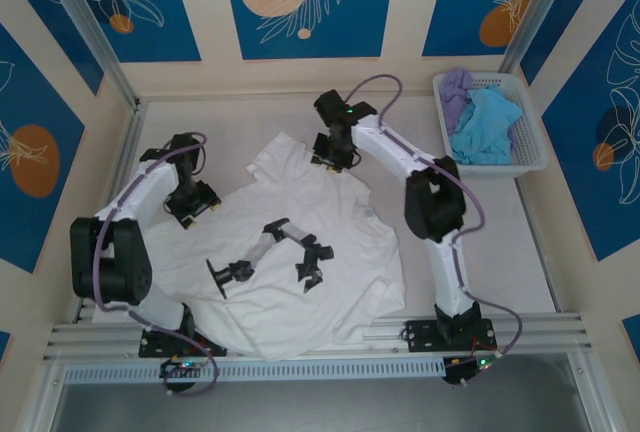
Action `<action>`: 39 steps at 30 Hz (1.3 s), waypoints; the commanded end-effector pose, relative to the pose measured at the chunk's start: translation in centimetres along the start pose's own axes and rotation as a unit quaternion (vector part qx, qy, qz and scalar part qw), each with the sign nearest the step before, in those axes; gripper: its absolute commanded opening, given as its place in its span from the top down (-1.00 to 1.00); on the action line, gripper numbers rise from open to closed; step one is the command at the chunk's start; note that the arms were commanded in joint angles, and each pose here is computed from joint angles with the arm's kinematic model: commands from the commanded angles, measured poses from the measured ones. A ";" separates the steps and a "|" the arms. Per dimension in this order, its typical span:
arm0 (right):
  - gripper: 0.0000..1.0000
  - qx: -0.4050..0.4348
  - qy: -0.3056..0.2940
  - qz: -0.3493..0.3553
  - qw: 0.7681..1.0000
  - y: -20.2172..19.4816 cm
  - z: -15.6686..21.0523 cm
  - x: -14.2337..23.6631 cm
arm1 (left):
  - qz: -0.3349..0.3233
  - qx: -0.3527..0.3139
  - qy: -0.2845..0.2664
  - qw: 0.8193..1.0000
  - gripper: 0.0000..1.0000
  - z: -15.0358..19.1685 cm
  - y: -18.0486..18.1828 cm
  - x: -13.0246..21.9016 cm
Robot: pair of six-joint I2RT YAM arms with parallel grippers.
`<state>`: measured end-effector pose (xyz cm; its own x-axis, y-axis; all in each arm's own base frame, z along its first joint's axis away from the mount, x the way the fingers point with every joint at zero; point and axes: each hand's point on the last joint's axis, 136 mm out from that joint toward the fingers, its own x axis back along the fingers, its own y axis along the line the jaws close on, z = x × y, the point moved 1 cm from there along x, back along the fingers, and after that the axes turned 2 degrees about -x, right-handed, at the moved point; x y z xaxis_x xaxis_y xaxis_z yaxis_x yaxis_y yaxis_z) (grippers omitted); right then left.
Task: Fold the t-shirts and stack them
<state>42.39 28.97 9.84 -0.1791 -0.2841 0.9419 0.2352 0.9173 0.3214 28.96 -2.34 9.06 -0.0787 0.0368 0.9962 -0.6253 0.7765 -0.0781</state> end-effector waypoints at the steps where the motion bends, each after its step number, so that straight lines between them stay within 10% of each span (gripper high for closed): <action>1: 0.34 0.014 0.050 0.018 0.998 0.6 0.6 -2.4 | 0.004 0.008 0.019 1.000 -0.14 -0.1 -0.7 -1.6; 13: 0.34 -0.074 0.080 0.054 0.993 -3.8 -3.1 -7.9 | -0.008 -0.002 0.068 0.998 -0.05 -1.8 -5.1 -8.1; 23: 0.32 -0.185 0.038 0.027 0.982 -9.8 -10.8 -6.0 | 0.028 -0.099 0.022 0.994 -0.05 -7.8 -17.7 -9.1; 33: 0.18 -0.221 -0.086 -0.068 0.969 -11.4 -20.8 -4.4 | 0.176 -0.095 -0.062 0.978 -0.20 -15.7 -28.1 -7.9; 39: -0.16 -0.161 -0.165 -0.155 0.961 -6.4 -23.4 5.4 | 0.212 -0.115 -0.139 0.960 -0.54 -17.8 -27.9 1.9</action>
<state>61.29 13.55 7.11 -0.4417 -0.3248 0.8363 0.5335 0.6544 0.5359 59.83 -14.29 6.36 -0.4111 0.2438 0.8784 -0.3557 0.8443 -0.4008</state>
